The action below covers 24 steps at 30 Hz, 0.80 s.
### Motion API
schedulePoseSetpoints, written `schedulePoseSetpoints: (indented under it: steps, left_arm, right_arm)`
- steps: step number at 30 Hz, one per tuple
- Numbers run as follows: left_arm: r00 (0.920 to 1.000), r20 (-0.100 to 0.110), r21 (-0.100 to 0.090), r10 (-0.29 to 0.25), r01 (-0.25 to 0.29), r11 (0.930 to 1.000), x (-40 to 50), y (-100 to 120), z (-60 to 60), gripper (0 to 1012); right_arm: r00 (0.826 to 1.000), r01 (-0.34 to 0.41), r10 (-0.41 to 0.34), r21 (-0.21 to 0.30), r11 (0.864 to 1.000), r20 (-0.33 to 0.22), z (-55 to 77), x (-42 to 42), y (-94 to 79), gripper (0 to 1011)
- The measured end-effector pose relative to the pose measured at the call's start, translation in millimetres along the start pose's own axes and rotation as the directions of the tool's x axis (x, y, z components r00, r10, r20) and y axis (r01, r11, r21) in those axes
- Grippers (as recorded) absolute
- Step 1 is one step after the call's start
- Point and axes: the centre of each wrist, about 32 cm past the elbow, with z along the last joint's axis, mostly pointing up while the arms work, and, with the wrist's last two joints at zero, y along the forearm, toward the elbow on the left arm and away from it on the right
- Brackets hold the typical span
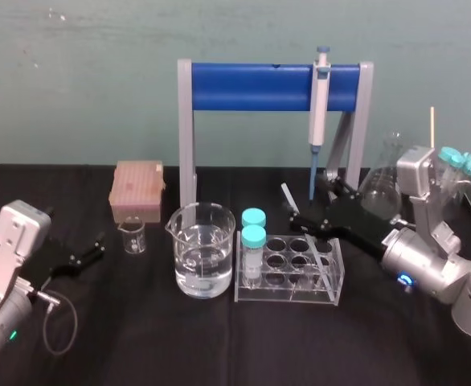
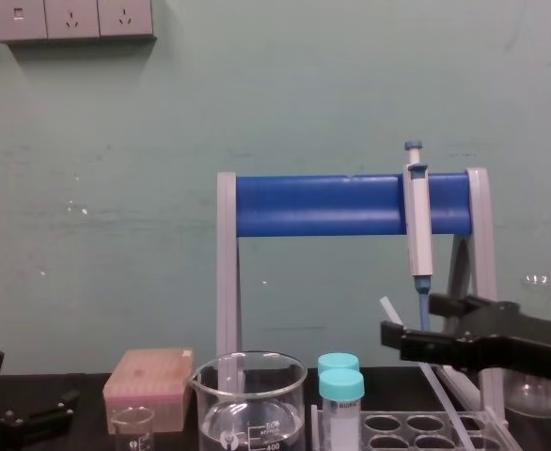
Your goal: Pick up the stirring rod with one hand, then place it down.
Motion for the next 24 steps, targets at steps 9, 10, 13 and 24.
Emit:
schedulePoseSetpoints:
  steps: [9, 10, 13, 24]
  left_arm:
    - [1.0000, 0.000, 0.000, 0.000, 0.000, 1.0000, 0.0, 0.0, 0.0, 1000]
    - [1.0000, 0.000, 0.000, 0.000, 0.000, 1.0000, 0.0, 0.0, 0.0, 1000]
    - [1.0000, 0.000, 0.000, 0.000, 0.000, 1.0000, 0.0, 0.0, 0.0, 1000]
    - [1.0000, 0.000, 0.000, 0.000, 0.000, 1.0000, 0.0, 0.0, 0.0, 1000]
  right_arm:
    - [0.997, -0.042, 0.039, -0.047, 0.998, -0.064, -6.7, -2.7, 9.2, 1000]
    - [0.997, -0.042, 0.039, -0.051, 0.998, -0.068, -7.1, -3.1, 9.5, 1000]
    - [0.996, -0.041, 0.036, -0.062, 0.997, -0.076, -8.4, -4.1, 10.0, 1000]
    - [0.997, -0.040, 0.036, -0.060, 0.997, -0.073, -8.2, -3.8, 9.7, 1000]
